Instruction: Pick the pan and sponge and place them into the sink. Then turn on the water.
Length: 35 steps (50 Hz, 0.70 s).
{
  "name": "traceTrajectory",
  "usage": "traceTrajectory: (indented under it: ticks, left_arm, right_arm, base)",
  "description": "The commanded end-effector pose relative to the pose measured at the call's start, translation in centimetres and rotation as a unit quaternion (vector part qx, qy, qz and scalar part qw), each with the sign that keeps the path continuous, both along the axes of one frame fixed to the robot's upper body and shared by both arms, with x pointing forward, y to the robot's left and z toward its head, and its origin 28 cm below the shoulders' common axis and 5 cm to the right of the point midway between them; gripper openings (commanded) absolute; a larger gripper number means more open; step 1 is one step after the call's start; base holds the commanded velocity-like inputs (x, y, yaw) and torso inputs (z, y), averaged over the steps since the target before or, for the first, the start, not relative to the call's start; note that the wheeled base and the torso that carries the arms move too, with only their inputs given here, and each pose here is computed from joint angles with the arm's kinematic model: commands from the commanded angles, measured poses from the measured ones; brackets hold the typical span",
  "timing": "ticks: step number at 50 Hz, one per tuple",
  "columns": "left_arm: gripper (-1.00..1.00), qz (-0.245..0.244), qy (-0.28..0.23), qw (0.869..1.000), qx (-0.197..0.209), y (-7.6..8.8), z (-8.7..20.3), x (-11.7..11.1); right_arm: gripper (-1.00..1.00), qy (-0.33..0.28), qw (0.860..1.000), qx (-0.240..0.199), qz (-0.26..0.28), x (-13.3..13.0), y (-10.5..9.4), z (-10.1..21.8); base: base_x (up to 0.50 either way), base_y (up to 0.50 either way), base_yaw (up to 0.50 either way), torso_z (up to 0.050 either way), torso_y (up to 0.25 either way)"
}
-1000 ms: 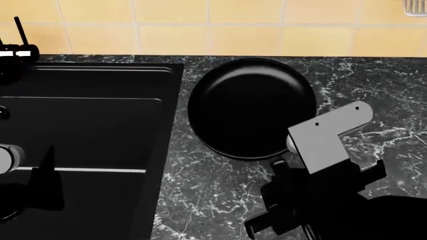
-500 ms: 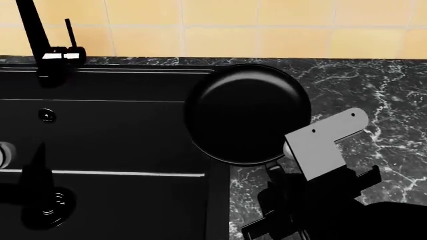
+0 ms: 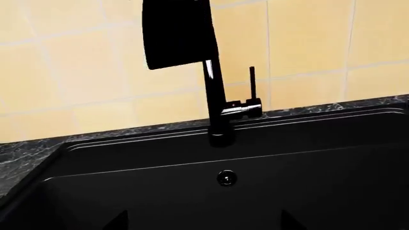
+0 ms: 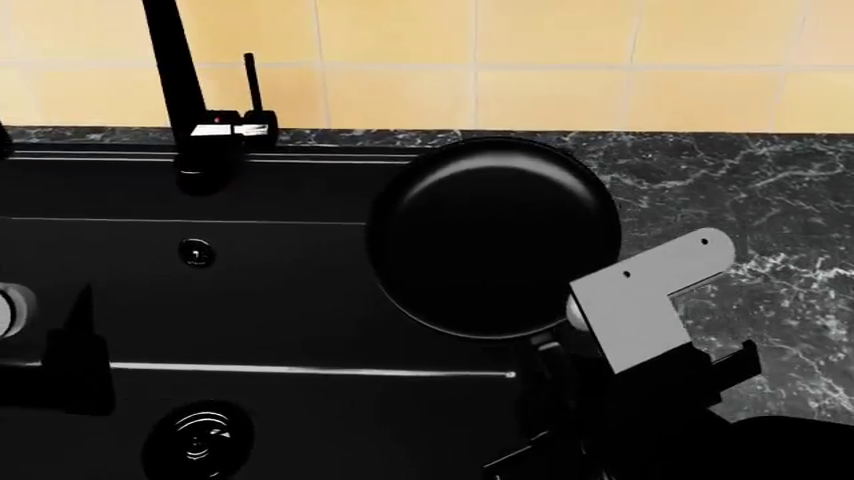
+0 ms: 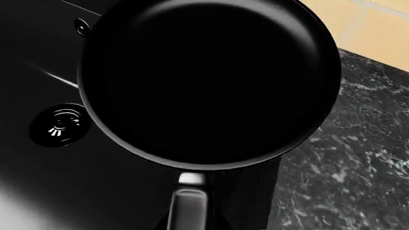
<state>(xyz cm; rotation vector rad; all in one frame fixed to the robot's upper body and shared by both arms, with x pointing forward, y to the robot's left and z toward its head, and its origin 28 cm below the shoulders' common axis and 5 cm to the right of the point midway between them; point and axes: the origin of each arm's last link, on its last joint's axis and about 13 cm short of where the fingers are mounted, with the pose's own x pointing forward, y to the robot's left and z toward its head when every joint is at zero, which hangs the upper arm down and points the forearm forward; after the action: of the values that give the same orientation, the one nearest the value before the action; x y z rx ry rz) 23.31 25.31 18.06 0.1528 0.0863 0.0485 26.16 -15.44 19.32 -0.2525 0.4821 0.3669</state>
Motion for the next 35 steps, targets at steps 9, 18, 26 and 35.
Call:
traceTrajectory:
  ticks: [9,18,26,35]
  left_arm:
    - [1.00,-0.019,-0.005,1.000,-0.010,0.31,0.03,0.06]
    - [1.00,-0.022,-0.004,1.000,-0.009,0.05,0.03,0.24]
    - [1.00,-0.021,-0.003,1.000,-0.010,0.48,-0.04,-0.01]
    - [1.00,-0.022,-0.005,1.000,-0.008,0.26,0.07,0.12]
  right_arm:
    - [-1.00,-0.037,0.999,0.003,-0.009,0.25,-0.36,0.82]
    - [-1.00,-0.035,0.999,0.001,-0.004,0.30,-0.39,0.60]
    - [-1.00,-0.034,0.999,-0.002,-0.006,0.25,-0.49,0.56]
    - [-1.00,-0.044,0.999,-0.005,0.015,0.23,-0.42,0.52]
  base:
    - [0.10,0.46,0.00,0.001,0.001]
    - [0.10,0.46,0.00,0.000,0.002]
    - [0.10,0.46,0.00,0.001,0.001]
    - [0.10,0.46,0.00,0.000,0.002]
